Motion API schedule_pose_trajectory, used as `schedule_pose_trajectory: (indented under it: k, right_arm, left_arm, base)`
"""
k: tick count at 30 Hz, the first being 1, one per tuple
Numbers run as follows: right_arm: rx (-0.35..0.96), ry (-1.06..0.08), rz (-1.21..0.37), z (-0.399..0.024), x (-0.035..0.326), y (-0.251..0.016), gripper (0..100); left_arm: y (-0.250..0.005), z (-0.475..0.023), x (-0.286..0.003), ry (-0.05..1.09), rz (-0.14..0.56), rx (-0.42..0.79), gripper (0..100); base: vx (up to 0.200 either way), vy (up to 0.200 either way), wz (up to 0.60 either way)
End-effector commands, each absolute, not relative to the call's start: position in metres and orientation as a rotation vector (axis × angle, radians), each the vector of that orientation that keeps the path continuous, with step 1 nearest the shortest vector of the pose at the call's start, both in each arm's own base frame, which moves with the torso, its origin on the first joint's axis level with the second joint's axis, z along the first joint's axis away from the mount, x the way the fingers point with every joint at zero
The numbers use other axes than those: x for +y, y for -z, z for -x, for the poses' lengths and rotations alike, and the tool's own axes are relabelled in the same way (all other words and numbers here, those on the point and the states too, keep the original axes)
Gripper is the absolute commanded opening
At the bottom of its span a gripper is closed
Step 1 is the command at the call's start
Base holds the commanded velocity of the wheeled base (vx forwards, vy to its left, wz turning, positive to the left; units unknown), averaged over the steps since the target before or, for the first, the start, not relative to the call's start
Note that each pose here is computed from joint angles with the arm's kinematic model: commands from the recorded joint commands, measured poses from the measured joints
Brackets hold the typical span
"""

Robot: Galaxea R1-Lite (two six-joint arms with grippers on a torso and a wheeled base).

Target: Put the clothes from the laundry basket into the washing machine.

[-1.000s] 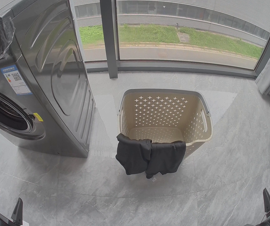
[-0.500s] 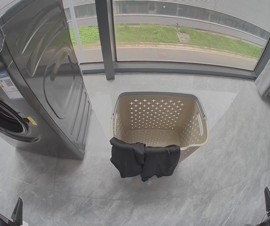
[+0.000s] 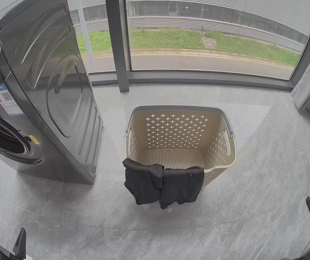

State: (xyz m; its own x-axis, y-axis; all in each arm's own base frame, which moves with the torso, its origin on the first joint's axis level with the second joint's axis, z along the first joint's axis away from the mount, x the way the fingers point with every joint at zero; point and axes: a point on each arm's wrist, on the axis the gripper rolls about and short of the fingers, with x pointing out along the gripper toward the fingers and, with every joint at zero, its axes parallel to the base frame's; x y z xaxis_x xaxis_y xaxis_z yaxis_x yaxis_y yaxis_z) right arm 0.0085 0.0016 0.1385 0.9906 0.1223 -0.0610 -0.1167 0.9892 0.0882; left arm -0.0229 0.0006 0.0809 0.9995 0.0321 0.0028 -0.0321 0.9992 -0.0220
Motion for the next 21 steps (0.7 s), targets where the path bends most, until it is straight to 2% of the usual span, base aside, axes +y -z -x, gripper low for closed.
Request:
schedule_pose_trajectory:
  k: [1,5,10,21]
  right_arm:
    - [0.436,-0.231,-0.117,-0.103,0.023,-0.127,100]
    - [0.454,-0.259,-0.102,-0.123,0.033,-0.122,100]
    - [0.511,-0.243,-0.104,-0.139,0.044,-0.116,100]
    - [0.553,-0.229,-0.139,-0.154,0.078,-0.114,100]
  left_arm:
    - [-0.076,0.023,0.001,-0.032,0.021,0.0,100]
    - [-0.076,0.023,0.001,-0.032,0.021,0.0,100]
    - [-0.076,0.023,0.001,-0.032,0.021,0.0,100]
    - [-0.076,0.023,0.001,-0.032,0.021,0.0,100]
  base:
    - [0.0,0.0,0.0]
    - [0.0,0.0,0.0]
    - [0.0,0.0,0.0]
    - [0.0,0.0,0.0]
